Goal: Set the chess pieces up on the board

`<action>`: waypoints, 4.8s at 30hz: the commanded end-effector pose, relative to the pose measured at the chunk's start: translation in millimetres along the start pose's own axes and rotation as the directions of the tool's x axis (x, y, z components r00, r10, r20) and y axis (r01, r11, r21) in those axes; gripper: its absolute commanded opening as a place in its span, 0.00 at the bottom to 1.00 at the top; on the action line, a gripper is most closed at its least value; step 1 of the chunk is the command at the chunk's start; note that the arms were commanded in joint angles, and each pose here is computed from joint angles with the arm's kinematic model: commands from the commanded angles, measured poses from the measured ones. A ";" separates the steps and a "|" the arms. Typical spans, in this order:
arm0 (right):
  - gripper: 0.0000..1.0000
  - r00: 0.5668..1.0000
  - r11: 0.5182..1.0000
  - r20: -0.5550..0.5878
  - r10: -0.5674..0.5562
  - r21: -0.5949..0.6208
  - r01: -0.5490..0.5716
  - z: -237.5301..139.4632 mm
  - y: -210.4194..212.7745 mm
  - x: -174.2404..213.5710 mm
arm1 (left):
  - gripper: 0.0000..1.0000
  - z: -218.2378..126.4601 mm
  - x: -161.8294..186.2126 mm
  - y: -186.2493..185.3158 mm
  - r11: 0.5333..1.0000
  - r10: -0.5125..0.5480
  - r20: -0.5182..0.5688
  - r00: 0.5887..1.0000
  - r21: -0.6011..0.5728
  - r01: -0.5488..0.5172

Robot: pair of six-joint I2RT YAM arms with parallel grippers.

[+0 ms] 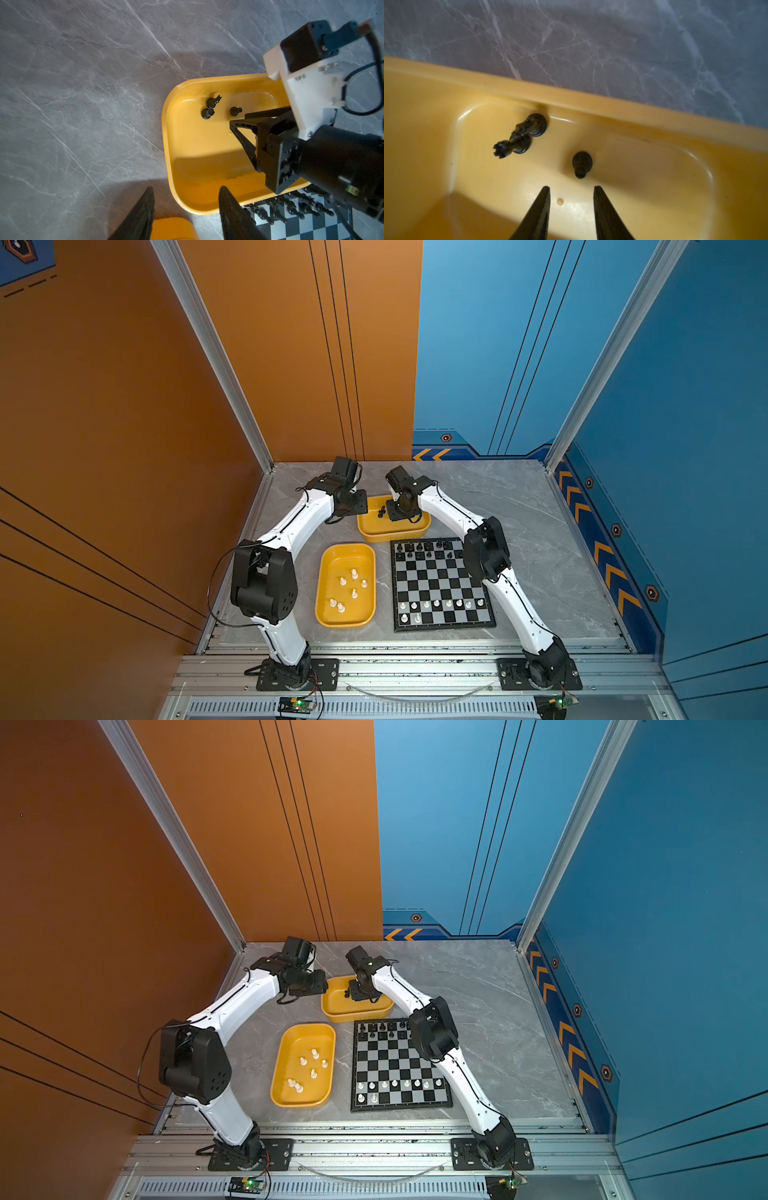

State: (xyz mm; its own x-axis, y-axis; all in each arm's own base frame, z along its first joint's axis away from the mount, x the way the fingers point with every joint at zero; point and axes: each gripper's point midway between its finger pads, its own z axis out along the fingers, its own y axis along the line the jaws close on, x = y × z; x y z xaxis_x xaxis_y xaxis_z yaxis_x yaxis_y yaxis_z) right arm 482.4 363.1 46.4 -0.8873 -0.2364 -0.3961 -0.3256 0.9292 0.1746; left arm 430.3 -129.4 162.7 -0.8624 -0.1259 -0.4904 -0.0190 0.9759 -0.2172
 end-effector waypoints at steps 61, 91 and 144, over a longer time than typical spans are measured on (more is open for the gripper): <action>0.01 0.976 0.994 0.212 -0.059 0.101 0.038 -127.2 -7.1 -49.1 | 0.51 -20.8 19.2 4.1 0.999 -0.020 0.015 1.000 0.036 0.020; 0.01 0.970 0.940 0.132 0.204 0.250 -0.232 -202.5 -139.9 163.0 | 0.54 -45.0 63.0 -61.8 0.989 0.086 0.062 0.994 0.114 -0.093; 0.05 0.956 0.922 0.006 0.293 0.262 -0.284 -111.8 -175.6 179.7 | 0.53 -45.6 59.5 -71.5 0.988 0.137 0.050 0.989 0.060 -0.140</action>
State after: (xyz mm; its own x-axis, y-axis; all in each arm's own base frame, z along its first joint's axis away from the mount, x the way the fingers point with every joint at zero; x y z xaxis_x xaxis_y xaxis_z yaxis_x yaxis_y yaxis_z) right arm 338.8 124.0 47.5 -0.9398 0.0408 -0.3393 0.0310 0.9989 0.0342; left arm 353.3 -201.0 183.6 -0.8317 -0.0135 -0.5551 0.1270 0.9686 -0.2139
